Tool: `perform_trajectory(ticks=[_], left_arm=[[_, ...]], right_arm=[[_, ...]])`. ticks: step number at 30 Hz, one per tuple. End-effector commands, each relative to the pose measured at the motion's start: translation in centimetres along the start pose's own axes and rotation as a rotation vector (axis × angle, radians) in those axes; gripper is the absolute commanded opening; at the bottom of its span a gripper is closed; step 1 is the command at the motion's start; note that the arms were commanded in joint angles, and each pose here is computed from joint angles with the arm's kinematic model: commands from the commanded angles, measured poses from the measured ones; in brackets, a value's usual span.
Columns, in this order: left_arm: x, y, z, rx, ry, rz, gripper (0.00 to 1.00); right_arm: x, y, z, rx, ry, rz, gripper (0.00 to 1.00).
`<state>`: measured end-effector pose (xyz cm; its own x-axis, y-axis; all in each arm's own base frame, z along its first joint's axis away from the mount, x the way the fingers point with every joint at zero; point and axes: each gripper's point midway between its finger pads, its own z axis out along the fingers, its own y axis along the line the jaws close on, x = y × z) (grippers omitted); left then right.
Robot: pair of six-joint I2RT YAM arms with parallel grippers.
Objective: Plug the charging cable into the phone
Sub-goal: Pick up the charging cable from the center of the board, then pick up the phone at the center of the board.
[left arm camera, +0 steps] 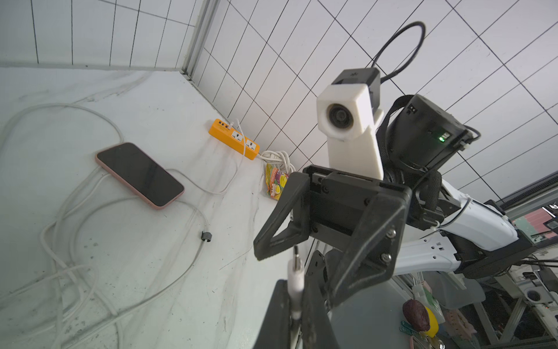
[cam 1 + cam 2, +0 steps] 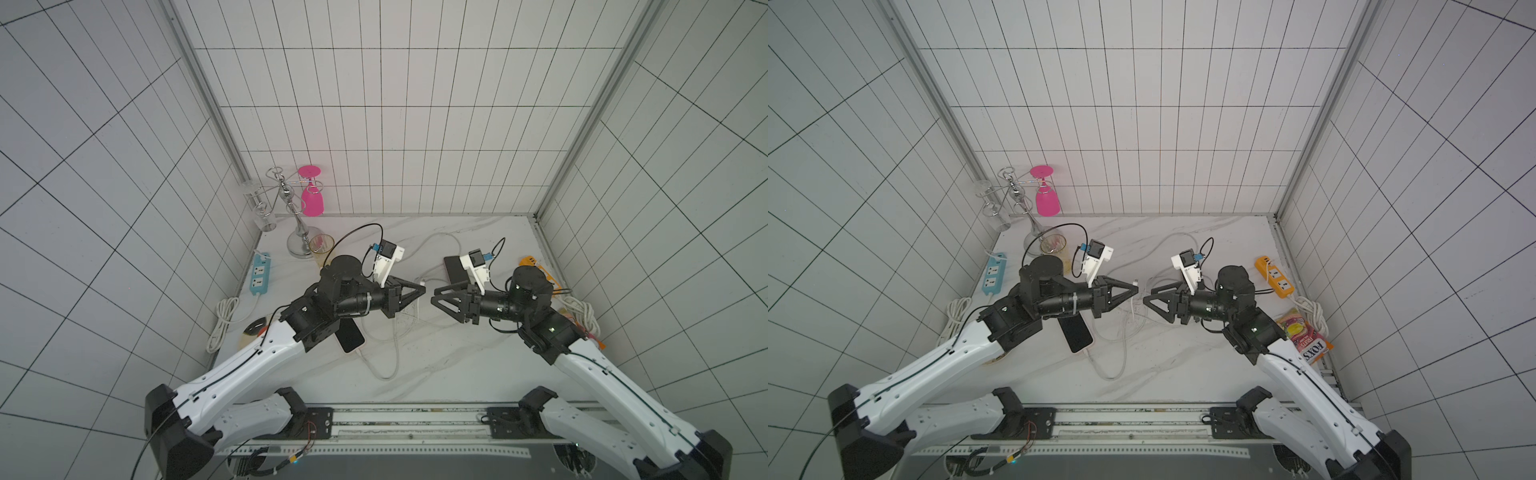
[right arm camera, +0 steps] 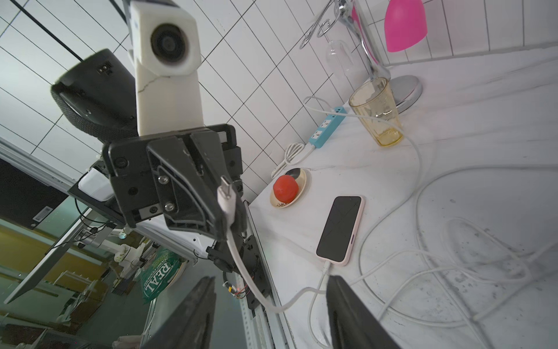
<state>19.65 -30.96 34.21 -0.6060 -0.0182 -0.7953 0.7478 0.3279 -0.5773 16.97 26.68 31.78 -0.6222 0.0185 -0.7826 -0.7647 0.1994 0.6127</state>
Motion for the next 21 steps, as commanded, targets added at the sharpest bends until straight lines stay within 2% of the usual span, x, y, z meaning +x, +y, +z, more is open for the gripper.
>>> perform_trajectory(ticks=[1, 8, 13, 16, 21], left_arm=[[0.0, -1.0, -1.8, 0.002, -0.026, 0.109, 0.00], [0.5, -3.2, -4.2, 0.077, -0.079, 0.248, 0.00], [0.8, -3.6, -5.3, 0.081, -0.105, 0.311, 0.00], [1.0, -3.4, -5.7, 0.065, -0.113, 0.309, 0.00], [1.6, -3.1, -5.7, 0.053, -0.087, 0.269, 0.00]], right_arm=[[-0.4, 0.2, -1.4, 0.020, -0.036, -0.021, 0.62], [-1.5, 0.4, -2.4, 0.050, -0.066, -0.018, 0.62], [-2.3, 0.4, -2.3, 0.064, -0.074, -0.012, 0.62], [-2.4, -2.3, -2.6, 0.201, -0.082, 0.033, 0.62], [-1.6, -10.3, -4.9, 0.570, -0.078, 0.198, 0.63]])
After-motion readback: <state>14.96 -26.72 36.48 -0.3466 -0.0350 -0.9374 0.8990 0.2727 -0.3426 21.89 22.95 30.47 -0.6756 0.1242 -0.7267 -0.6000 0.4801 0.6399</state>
